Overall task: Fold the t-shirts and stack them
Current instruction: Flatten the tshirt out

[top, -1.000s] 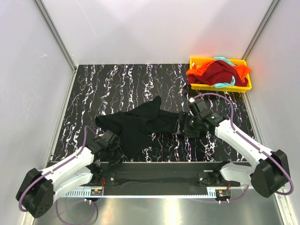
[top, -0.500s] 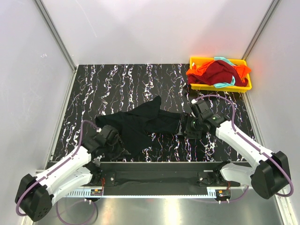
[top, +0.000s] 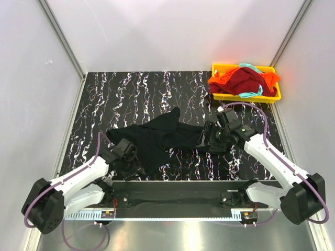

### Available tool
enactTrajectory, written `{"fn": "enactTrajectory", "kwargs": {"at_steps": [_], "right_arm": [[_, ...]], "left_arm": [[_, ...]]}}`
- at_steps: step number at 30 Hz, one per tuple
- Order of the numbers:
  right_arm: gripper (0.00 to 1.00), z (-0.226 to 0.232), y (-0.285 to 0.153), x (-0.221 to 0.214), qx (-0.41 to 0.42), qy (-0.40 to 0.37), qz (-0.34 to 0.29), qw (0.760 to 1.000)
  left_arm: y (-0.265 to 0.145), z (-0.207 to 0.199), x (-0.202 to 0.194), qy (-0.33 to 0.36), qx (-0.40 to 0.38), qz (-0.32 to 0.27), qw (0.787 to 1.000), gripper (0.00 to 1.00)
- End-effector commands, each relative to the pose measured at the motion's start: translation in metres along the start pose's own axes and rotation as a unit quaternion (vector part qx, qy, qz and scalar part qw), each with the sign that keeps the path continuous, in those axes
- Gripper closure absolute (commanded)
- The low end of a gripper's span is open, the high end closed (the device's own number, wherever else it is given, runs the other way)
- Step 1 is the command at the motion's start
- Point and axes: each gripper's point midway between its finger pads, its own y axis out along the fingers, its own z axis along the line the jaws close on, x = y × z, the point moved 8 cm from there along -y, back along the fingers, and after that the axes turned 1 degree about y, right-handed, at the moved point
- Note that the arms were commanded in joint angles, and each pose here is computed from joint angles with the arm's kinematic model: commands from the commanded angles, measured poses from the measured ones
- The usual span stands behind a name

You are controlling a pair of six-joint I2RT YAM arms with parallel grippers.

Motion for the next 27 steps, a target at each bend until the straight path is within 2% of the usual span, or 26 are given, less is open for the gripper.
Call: {"fn": "enactTrajectory", "kwargs": {"at_steps": [1, 7, 10, 13, 16, 22, 25, 27], "right_arm": [[0.24, 0.005, -0.016, 0.006, 0.015, -0.005, -0.018, 1.000], [0.24, -0.001, -0.015, 0.006, 0.009, 0.000, -0.015, 1.000], [0.24, -0.005, -0.015, 0.004, -0.003, 0.012, -0.016, 1.000], [0.25, -0.016, -0.008, 0.001, -0.028, 0.044, -0.005, 0.999], [0.27, -0.033, 0.005, -0.003, -0.058, 0.087, 0.018, 0.994], [0.32, -0.068, 0.023, -0.005, -0.086, 0.160, 0.050, 0.982], [0.34, -0.076, 0.029, -0.004, -0.093, 0.169, 0.052, 0.980], [0.39, -0.077, 0.037, -0.001, -0.087, 0.170, 0.056, 0.980]], "left_arm": [[0.004, -0.007, 0.005, -0.003, -0.009, -0.016, 1.000, 0.48], [0.010, -0.008, 0.007, 0.000, -0.010, -0.022, 1.000, 0.53], [0.015, -0.007, 0.007, 0.001, -0.005, -0.017, 1.000, 0.60], [0.017, -0.006, 0.008, 0.005, -0.008, -0.026, 1.000, 0.73], [0.012, -0.010, 0.012, 0.019, -0.024, -0.046, 0.998, 1.00], [-0.022, -0.031, 0.029, 0.093, -0.044, -0.101, 0.990, 1.00], [-0.042, -0.046, 0.040, 0.132, -0.058, -0.140, 0.980, 1.00], [-0.052, -0.054, 0.044, 0.149, -0.069, -0.154, 0.974, 1.00]]}}
